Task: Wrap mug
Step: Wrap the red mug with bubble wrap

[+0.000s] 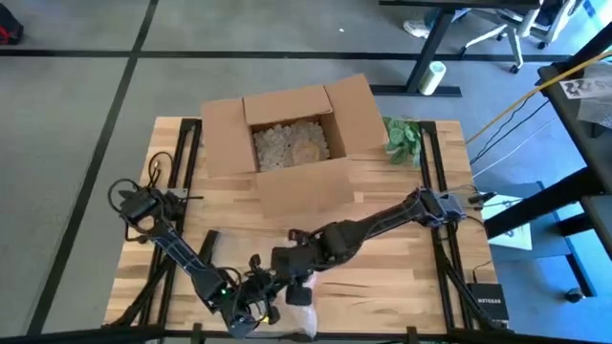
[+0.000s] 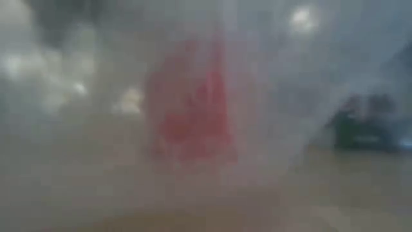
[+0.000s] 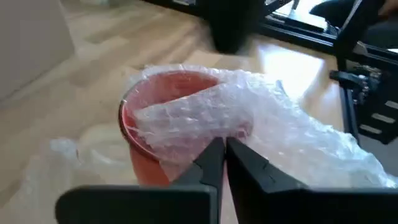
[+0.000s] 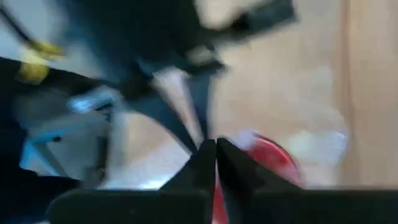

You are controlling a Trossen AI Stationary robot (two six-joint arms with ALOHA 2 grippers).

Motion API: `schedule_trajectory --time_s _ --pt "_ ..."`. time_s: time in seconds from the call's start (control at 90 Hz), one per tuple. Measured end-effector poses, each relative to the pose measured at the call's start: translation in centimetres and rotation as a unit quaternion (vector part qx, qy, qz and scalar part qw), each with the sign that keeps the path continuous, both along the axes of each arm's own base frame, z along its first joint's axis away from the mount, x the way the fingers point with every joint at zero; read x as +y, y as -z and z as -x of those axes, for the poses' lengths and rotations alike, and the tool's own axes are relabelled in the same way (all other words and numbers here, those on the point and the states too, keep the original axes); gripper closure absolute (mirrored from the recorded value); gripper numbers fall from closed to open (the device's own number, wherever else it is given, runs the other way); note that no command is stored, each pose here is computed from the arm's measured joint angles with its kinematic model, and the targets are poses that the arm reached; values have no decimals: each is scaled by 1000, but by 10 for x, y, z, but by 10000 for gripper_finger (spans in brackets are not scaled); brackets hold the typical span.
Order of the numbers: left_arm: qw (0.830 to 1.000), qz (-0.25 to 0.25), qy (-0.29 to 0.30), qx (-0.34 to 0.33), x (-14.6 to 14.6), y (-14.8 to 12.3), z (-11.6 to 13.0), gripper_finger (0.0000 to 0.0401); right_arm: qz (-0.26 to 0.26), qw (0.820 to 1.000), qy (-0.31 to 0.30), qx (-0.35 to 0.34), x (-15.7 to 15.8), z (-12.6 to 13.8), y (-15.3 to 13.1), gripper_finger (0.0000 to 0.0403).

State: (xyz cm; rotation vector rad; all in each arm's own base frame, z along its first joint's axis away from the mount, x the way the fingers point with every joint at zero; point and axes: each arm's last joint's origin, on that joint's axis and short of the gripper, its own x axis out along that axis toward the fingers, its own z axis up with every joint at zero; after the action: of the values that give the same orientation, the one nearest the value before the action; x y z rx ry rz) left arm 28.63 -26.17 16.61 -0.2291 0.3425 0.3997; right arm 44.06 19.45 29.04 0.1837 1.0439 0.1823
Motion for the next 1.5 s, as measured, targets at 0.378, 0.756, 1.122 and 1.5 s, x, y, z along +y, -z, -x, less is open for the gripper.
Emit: schedule_trajectory --time_s 0.378,0.756,1.122,1.5 --pt "1000 -6 3 -2 -3 0 4 401 61 993 24 101 -6 -7 51 403" --pt "998 46 36 5 -25 -5 38 401 44 986 0 161 -11 -25 108 403" --pt "994 95 44 35 -22 1 36 401 25 992 -7 125 -14 -35 108 403" --pt "996 71 16 53 2 12 23 401 4 992 -15 124 -15 -37 108 403"
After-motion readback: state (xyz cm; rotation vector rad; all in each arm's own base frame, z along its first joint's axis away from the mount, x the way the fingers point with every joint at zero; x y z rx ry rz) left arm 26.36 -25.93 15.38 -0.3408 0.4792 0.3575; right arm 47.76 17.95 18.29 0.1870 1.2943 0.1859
